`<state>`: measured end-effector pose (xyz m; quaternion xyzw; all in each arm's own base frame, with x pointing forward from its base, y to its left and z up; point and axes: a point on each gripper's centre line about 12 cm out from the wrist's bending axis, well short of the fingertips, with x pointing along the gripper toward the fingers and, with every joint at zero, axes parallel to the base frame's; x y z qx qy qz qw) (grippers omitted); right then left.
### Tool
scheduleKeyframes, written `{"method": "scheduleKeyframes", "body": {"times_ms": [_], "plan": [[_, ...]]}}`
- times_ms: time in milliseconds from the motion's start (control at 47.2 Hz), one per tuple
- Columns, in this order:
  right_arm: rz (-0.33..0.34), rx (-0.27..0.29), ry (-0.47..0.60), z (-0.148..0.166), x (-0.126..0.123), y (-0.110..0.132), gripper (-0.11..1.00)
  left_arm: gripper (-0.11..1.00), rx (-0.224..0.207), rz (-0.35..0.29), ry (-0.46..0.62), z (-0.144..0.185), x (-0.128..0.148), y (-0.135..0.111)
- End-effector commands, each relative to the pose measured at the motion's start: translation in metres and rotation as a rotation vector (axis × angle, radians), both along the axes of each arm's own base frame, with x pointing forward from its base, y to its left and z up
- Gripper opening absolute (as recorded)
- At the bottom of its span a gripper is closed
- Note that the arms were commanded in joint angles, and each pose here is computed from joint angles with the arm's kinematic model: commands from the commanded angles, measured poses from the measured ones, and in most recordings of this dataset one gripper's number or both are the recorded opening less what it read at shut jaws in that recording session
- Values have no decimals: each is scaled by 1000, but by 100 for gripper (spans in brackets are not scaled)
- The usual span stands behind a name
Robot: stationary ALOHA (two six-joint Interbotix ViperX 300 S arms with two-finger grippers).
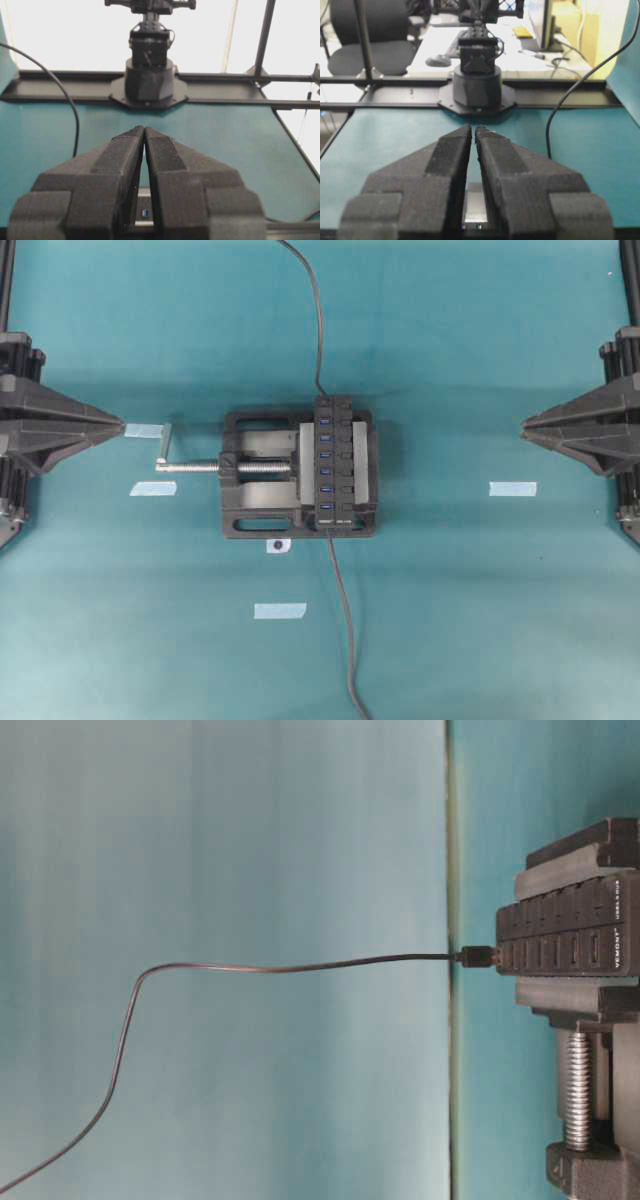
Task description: Insert the USB into the front port of the fixed hub.
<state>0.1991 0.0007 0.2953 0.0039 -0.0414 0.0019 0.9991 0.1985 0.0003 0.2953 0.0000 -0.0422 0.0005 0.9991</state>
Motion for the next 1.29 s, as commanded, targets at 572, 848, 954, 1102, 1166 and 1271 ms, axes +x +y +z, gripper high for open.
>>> {"method": "scheduleKeyframes", "body": {"times_ms": [572,848,954,1102,1166,1271], "plan": [[-85,148,191,-15,3,-16,-7,0,-7,-7,245,-26,-1,-2],[-152,191,320,-21,5,-29,-7,0,-8,-5,350,-34,-1,-1],[-160,195,361,-22,8,-31,-7,0,-8,-4,399,-37,0,-1],[-165,199,402,-22,16,-33,-7,0,-6,-4,422,-37,2,-1],[-171,202,424,-24,21,-35,-7,0,-6,-4,433,-39,3,-1],[-180,206,453,-26,29,-38,-7,0,-8,-4,439,-40,4,-1]]}}
